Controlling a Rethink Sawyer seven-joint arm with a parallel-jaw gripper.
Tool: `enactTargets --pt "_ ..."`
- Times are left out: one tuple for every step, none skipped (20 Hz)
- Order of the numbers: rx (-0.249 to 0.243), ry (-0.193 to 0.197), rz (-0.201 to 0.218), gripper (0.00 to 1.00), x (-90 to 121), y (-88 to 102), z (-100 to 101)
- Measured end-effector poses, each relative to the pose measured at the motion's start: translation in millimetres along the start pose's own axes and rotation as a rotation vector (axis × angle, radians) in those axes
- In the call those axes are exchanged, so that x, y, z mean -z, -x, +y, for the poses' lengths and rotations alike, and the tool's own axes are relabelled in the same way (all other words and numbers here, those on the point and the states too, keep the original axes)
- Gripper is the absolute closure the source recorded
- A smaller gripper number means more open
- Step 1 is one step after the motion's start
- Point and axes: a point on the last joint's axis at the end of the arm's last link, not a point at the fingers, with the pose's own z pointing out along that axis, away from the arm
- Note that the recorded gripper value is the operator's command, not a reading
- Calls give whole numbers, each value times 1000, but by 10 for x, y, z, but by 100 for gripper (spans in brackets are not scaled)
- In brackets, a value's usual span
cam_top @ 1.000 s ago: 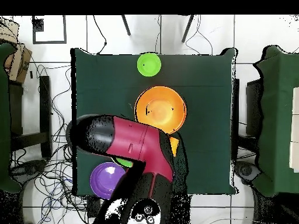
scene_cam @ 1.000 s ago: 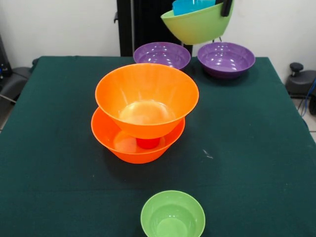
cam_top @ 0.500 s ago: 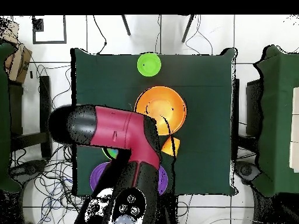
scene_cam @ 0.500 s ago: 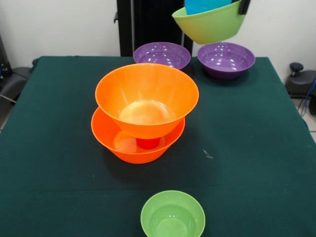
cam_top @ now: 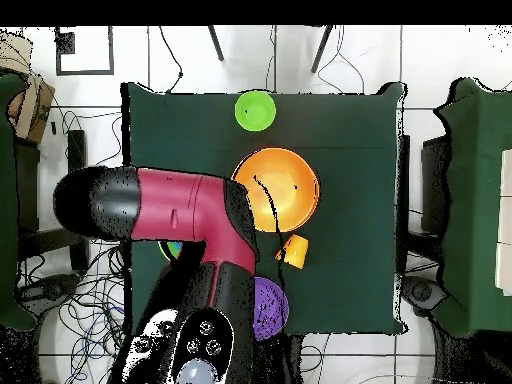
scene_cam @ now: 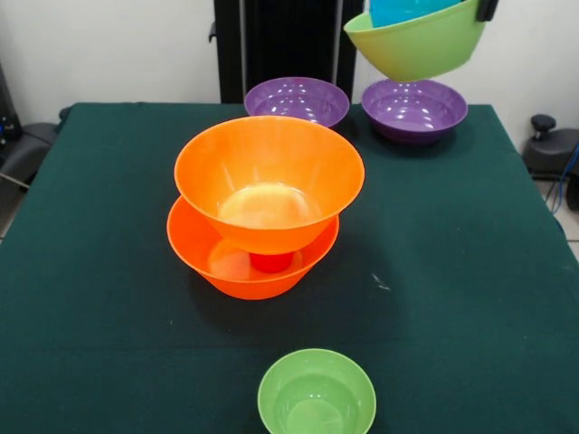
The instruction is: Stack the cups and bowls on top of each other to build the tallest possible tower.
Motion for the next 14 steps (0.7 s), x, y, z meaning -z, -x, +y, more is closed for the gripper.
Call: enactTargets --pt "2 3 0 100 14 4 16" --pt "2 4 -1 100 22 11 22" --pt "1 7 -2 100 31 25 28" --pt "0 8 -4 100 37 41 32" --pt "-4 12 -6 100 44 81 34" --pt "-6 12 -6 100 46 104 31" --pt "-10 13 -9 100 47 145 20" --pt "-14 12 -12 100 47 192 0" --pt "-21 10 -15 100 44 254 -32" --pt "-26 9 -16 100 40 297 -58" --pt "-36 6 -17 100 29 367 -104" --pt "-41 3 -18 100 21 413 -137" --pt "-46 1 -19 100 16 446 -160" --pt "-51 -1 -20 100 9 489 -191"
